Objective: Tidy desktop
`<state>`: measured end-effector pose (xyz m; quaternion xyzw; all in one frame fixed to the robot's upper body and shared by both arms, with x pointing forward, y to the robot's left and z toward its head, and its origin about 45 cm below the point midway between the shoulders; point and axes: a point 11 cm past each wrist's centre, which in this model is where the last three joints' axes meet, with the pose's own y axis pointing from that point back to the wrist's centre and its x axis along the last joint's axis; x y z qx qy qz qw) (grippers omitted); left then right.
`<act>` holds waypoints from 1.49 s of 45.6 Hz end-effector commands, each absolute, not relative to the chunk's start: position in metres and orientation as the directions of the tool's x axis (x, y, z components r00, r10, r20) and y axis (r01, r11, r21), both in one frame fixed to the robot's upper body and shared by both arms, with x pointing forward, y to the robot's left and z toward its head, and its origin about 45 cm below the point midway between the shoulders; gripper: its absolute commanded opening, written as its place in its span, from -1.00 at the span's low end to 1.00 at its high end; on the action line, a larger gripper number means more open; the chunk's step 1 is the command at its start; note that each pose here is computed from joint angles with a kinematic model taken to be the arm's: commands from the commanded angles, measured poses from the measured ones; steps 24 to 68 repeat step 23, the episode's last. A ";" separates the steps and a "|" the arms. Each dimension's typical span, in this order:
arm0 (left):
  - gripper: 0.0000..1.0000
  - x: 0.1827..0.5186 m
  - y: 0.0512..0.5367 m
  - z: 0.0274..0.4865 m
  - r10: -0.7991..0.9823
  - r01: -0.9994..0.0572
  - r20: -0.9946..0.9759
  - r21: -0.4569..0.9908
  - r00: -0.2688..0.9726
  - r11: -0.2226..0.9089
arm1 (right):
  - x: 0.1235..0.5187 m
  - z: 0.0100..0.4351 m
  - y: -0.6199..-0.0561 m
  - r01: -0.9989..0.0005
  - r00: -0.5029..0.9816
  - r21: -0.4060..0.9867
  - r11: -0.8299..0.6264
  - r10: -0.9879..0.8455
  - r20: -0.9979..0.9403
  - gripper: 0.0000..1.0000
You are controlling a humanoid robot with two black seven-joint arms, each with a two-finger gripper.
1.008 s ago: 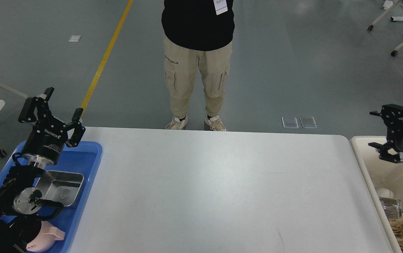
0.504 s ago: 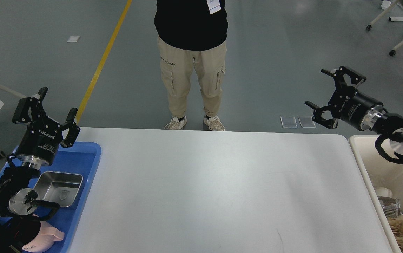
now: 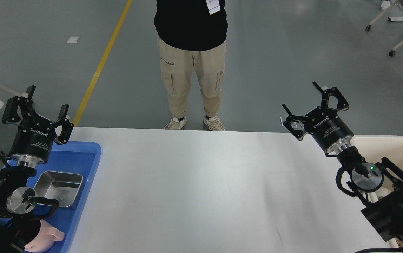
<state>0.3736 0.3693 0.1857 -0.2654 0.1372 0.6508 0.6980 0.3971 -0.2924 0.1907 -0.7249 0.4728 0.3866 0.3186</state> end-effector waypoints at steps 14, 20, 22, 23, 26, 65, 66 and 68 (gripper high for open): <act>0.94 0.375 0.356 0.179 0.742 -0.978 -0.664 -0.199 0.093 -0.056 | 0.366 0.143 -0.282 -0.964 0.145 -0.053 -0.260 -0.349 -0.926 1.00; 0.94 0.375 0.348 0.176 0.729 -0.979 -0.678 -0.195 0.096 -0.052 | 0.368 0.143 -0.286 -0.977 0.130 -0.070 -0.200 -0.306 -0.943 1.00; 0.94 0.375 0.347 0.175 0.727 -0.979 -0.680 -0.195 0.096 -0.053 | 0.368 0.143 -0.288 -0.980 0.123 -0.069 -0.184 -0.300 -0.946 1.00; 0.94 0.376 0.345 0.175 0.724 -0.979 -0.683 -0.196 0.098 -0.052 | 0.368 0.142 -0.288 -0.981 0.120 -0.067 -0.183 -0.299 -0.946 1.00; 0.94 0.376 0.345 0.175 0.724 -0.979 -0.683 -0.196 0.098 -0.052 | 0.368 0.142 -0.288 -0.981 0.120 -0.067 -0.183 -0.299 -0.946 1.00; 0.94 0.376 0.345 0.175 0.724 -0.979 -0.683 -0.196 0.098 -0.052 | 0.368 0.142 -0.288 -0.981 0.120 -0.067 -0.183 -0.299 -0.946 1.00; 0.94 0.376 0.345 0.175 0.724 -0.979 -0.683 -0.196 0.098 -0.052 | 0.368 0.142 -0.288 -0.981 0.120 -0.067 -0.183 -0.299 -0.946 1.00; 0.94 0.376 0.345 0.175 0.724 -0.979 -0.683 -0.196 0.098 -0.052 | 0.368 0.142 -0.288 -0.981 0.120 -0.067 -0.183 -0.299 -0.946 1.00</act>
